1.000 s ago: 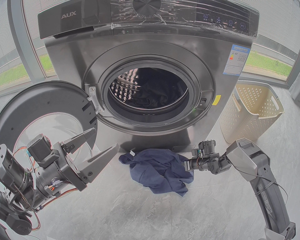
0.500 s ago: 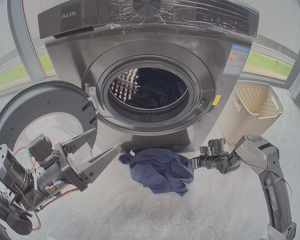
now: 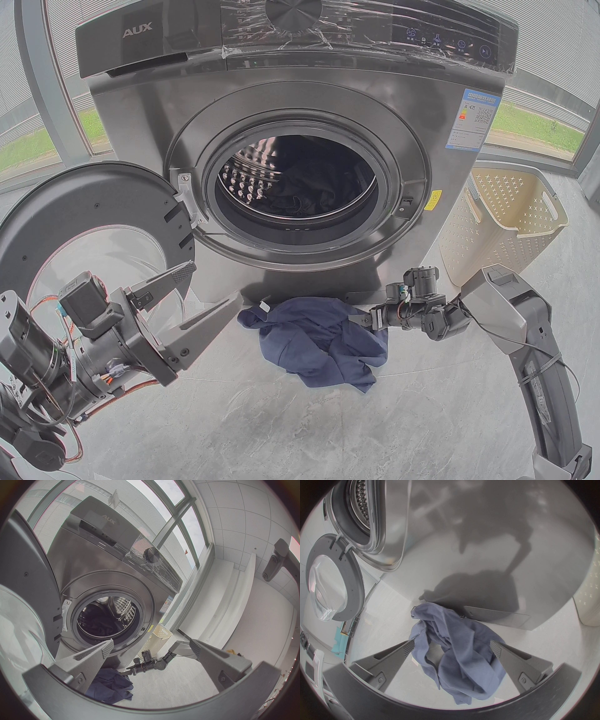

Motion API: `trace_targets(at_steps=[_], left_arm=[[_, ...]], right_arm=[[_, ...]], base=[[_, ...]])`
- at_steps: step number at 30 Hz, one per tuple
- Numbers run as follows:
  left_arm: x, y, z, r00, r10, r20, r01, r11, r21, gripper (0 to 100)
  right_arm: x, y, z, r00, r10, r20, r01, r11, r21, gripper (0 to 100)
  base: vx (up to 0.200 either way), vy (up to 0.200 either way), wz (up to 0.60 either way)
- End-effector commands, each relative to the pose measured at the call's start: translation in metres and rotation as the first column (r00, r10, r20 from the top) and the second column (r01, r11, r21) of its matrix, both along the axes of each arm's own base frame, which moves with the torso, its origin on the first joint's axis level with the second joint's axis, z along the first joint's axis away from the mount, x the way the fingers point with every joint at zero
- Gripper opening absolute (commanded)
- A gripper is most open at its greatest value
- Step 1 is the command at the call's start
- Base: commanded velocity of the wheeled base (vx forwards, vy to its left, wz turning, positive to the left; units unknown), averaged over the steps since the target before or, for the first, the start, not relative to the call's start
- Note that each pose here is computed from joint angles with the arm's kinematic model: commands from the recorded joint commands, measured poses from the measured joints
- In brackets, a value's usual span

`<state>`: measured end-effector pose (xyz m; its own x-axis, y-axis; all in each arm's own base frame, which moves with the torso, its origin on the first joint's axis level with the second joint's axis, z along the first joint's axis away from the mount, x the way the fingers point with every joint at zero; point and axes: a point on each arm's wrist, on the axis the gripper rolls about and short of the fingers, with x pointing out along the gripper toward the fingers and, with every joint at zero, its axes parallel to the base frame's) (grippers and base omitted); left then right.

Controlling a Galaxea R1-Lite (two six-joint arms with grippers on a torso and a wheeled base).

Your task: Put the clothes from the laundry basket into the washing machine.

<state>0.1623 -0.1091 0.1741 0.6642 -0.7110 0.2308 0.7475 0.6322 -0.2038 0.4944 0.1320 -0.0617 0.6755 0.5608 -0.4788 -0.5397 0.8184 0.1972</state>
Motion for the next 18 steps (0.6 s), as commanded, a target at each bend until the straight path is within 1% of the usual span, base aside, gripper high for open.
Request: trace_targets(at_steps=[1, 3, 5, 7, 13, 18], left_arm=[[0.001, -0.001, -0.003, 1.000, -0.002, -0.019, 0.002, 1.000, 0.000, 100], [0.002, -0.001, -0.004, 1.000, -0.001, -0.026, 0.001, 1.000, -0.001, 100], [0.003, 0.000, -0.004, 1.000, 0.002, -0.028, -0.002, 1.000, 0.000, 100], [0.003, -0.001, -0.004, 1.000, 0.002, -0.029, -0.002, 1.000, -0.001, 100], [0.004, -0.001, -0.006, 0.999, 0.000, -0.048, 0.000, 1.000, -0.005, 100], [0.005, -0.002, -0.008, 0.999, -0.001, -0.054, 0.001, 1.000, 0.001, 100]], right_arm=[[0.012, 0.015, -0.010, 0.999, 0.028, -0.017, -0.028, 1.000, -0.009, 100], [0.019, 0.018, -0.017, 0.999, 0.033, -0.015, -0.033, 0.999, -0.014, 100], [0.026, 0.020, -0.030, 0.999, 0.038, -0.023, -0.039, 0.999, -0.025, 100], [0.021, 0.021, -0.047, 0.996, 0.051, -0.073, -0.054, 0.997, -0.050, 100], [0.016, 0.023, -0.058, 0.992, 0.049, -0.119, -0.058, 0.996, -0.071, 100], [0.019, 0.017, -0.058, 0.994, 0.015, -0.106, -0.024, 0.996, -0.084, 100]], base=[[0.000, 0.000, 0.00], [0.000, 0.000, 0.00], [0.000, 0.000, 0.00], [0.000, 0.000, 0.00], [0.000, 0.000, 0.00], [0.000, 0.000, 0.00]])
